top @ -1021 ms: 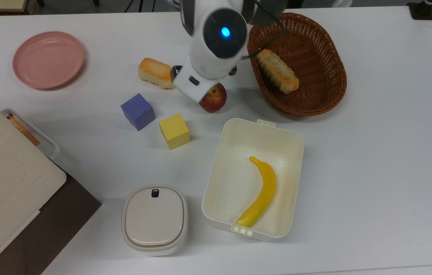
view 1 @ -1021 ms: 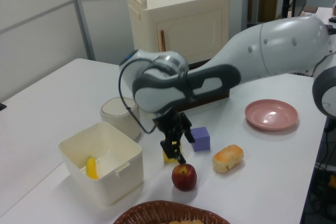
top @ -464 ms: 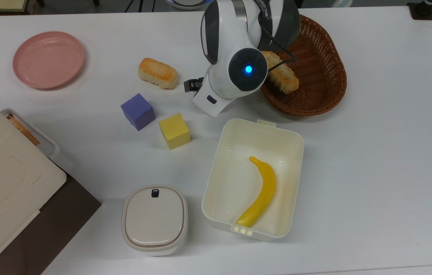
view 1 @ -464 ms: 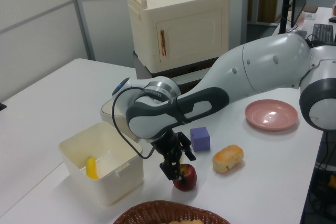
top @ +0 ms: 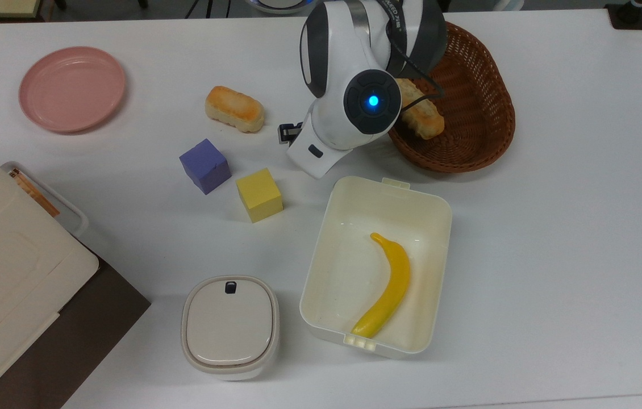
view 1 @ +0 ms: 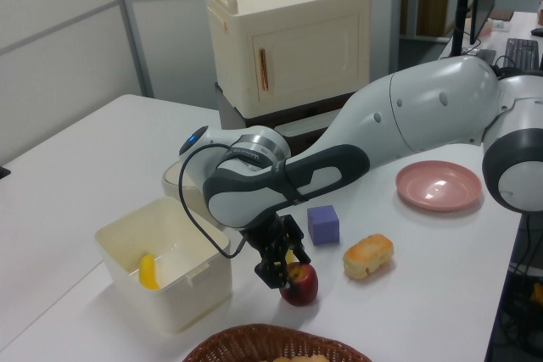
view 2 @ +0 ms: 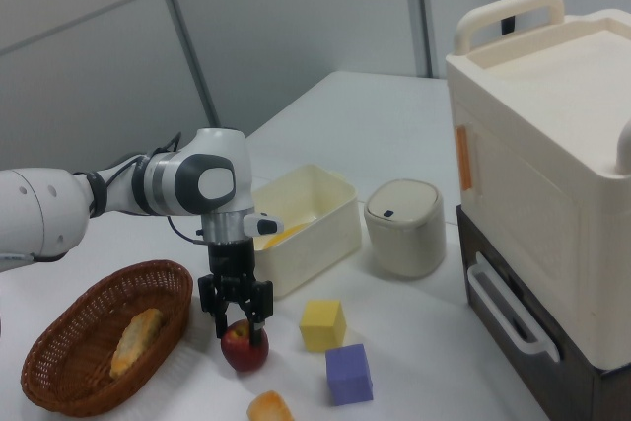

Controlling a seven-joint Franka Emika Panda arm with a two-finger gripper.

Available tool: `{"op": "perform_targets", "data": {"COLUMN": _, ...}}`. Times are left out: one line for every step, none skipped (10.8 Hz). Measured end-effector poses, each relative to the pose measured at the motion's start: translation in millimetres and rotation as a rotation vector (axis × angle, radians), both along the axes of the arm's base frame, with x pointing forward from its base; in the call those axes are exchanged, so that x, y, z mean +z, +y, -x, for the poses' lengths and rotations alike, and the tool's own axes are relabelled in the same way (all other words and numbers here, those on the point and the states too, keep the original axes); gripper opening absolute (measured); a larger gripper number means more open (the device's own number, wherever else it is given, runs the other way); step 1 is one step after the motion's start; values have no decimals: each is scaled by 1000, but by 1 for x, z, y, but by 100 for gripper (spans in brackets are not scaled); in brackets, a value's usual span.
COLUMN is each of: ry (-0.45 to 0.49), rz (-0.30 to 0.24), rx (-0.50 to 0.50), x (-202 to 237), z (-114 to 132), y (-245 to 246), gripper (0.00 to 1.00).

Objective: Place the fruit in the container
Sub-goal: 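Close the gripper around the red apple, then lift the red apple and carry it toward the cream container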

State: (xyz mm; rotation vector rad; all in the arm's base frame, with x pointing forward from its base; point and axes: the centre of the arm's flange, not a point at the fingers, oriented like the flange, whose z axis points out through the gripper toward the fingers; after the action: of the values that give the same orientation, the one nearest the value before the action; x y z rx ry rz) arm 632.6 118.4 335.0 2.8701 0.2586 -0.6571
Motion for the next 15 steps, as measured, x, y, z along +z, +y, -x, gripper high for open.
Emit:
{"op": "perform_targets", "data": {"ry": 0, "rz": 0, "rx": -1, "x": 0, "z": 0, "y": 0, "gripper": 75}}
{"op": "perform_targets", "data": {"ry": 0, "rz": 0, "rx": -2, "x": 0, "z": 0, "y": -1, "gripper": 75}}
{"op": "perform_targets", "data": {"ry": -3, "rz": 1, "rx": -4, "x": 1, "z": -1, "y": -2, "gripper": 75}}
{"op": "perform_targets", "data": {"ry": -18, "rz": -1, "rx": -10, "x": 8, "z": -4, "y": -5, "gripper": 75}}
{"op": "perform_targets", "data": {"ry": -46, "rz": -6, "rx": -16, "x": 21, "z": -9, "y": -9, "gripper": 75}}
{"op": "perform_targets", "data": {"ry": -87, "rz": -15, "rx": -21, "x": 45, "z": -12, "y": -12, "gripper": 75}}
{"op": "perform_targets", "data": {"ry": -131, "rz": -28, "rx": -24, "x": 73, "z": -13, "y": -14, "gripper": 75}}
{"op": "perform_targets", "data": {"ry": -179, "rz": -42, "rx": -29, "x": 102, "z": -12, "y": -16, "gripper": 75}}
{"op": "perform_targets", "data": {"ry": -228, "rz": -58, "rx": -41, "x": 130, "z": -12, "y": -20, "gripper": 75}}
{"op": "perform_targets", "data": {"ry": -276, "rz": -72, "rx": -62, "x": 155, "z": -14, "y": -24, "gripper": 75}}
{"op": "perform_targets", "data": {"ry": -334, "rz": -86, "rx": -100, "x": 177, "z": -17, "y": -27, "gripper": 75}}
{"op": "perform_targets", "data": {"ry": -421, "rz": -116, "rx": -143, "x": 197, "z": -25, "y": -25, "gripper": 75}}
{"op": "perform_targets", "data": {"ry": -529, "rz": -159, "rx": -200, "x": 210, "z": -36, "y": -18, "gripper": 75}}
{"op": "perform_targets", "data": {"ry": -644, "rz": -196, "rx": -269, "x": 217, "z": -47, "y": -9, "gripper": 75}}
{"op": "perform_targets", "data": {"ry": -739, "rz": -221, "rx": -334, "x": 217, "z": -59, "y": 1, "gripper": 75}}
